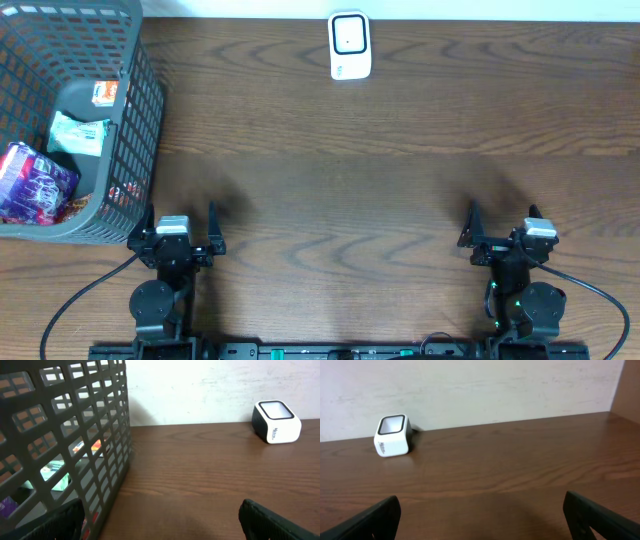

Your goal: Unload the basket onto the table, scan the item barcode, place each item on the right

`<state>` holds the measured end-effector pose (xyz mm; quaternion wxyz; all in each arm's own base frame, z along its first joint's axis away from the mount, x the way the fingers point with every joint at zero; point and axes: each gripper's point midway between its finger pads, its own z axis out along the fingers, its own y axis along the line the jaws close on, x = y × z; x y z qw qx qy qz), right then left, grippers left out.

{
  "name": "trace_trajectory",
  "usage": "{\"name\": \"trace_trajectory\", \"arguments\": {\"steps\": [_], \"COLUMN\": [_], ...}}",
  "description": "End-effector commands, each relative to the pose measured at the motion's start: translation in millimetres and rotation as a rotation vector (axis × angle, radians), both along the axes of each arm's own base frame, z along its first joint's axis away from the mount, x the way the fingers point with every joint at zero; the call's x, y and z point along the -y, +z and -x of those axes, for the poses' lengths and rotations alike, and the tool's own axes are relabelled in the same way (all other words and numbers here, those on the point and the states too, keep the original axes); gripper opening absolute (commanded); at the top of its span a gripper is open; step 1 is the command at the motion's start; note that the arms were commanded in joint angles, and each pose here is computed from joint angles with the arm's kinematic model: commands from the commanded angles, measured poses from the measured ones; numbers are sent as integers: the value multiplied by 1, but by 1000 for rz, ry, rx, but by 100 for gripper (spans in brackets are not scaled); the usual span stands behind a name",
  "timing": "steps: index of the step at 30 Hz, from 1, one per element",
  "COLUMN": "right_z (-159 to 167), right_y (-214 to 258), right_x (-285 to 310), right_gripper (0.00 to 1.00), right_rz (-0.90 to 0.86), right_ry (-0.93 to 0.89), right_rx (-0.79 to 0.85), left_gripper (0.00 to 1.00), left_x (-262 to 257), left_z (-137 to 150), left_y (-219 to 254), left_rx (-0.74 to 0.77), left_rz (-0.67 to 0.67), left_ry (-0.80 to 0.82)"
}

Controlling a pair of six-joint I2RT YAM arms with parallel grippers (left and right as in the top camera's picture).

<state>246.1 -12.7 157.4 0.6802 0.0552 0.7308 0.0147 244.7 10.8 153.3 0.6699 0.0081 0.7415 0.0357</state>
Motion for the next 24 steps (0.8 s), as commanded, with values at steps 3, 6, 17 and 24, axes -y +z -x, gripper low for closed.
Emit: {"name": "trace_trajectory", "arguments": {"steps": [3, 6, 17, 24], "right_z": [0, 0, 0, 0], "right_y": [-1, -1, -1, -1], "right_x": [-2, -2, -2, -2], "right_gripper": [99, 99, 99, 99], "right_rz": [9, 9, 9, 9], "right_ry": [8, 8, 8, 8], "right_rx": [-1, -1, -1, -1], "left_gripper": [98, 98, 98, 98], "left_x": [9, 52, 111, 101], "left_z": [1, 6, 35, 91], "left_y": [-15, -8, 56, 191], "left_rx": [-46, -54, 9, 585], "left_rz": [25, 319, 730, 544], "left_ry": [-46, -267, -671, -803]}}
